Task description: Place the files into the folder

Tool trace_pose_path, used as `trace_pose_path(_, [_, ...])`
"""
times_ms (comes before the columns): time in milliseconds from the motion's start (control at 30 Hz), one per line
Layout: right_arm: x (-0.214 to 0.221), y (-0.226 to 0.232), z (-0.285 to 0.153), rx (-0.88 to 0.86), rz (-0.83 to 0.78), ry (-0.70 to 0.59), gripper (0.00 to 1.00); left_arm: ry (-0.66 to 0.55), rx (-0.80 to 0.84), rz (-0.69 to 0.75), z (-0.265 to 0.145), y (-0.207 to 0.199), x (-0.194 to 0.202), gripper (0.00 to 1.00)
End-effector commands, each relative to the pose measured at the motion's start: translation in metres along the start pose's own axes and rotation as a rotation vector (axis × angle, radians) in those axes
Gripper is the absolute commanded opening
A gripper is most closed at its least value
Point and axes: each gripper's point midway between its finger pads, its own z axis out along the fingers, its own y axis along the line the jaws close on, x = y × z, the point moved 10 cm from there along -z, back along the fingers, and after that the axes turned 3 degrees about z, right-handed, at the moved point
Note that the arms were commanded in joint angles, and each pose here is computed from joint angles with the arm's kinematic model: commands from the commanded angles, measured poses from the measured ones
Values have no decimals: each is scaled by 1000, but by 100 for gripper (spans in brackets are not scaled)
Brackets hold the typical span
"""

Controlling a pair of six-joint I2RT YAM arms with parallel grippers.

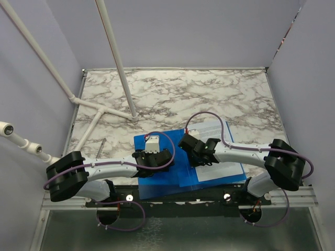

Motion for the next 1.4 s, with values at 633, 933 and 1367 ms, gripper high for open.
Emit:
trace_pose_path(633, [-29, 11, -50, -67, 82, -137, 15, 126, 12, -12, 5, 7, 22, 99])
trace_pose_path(933, [-35, 6, -48, 32, 57, -177, 35, 55, 90, -19, -10, -3, 3, 99])
trace_pose_path(1367, [-38, 13, -13, 96, 18, -147, 36, -125, 150, -42, -59, 1, -43, 99])
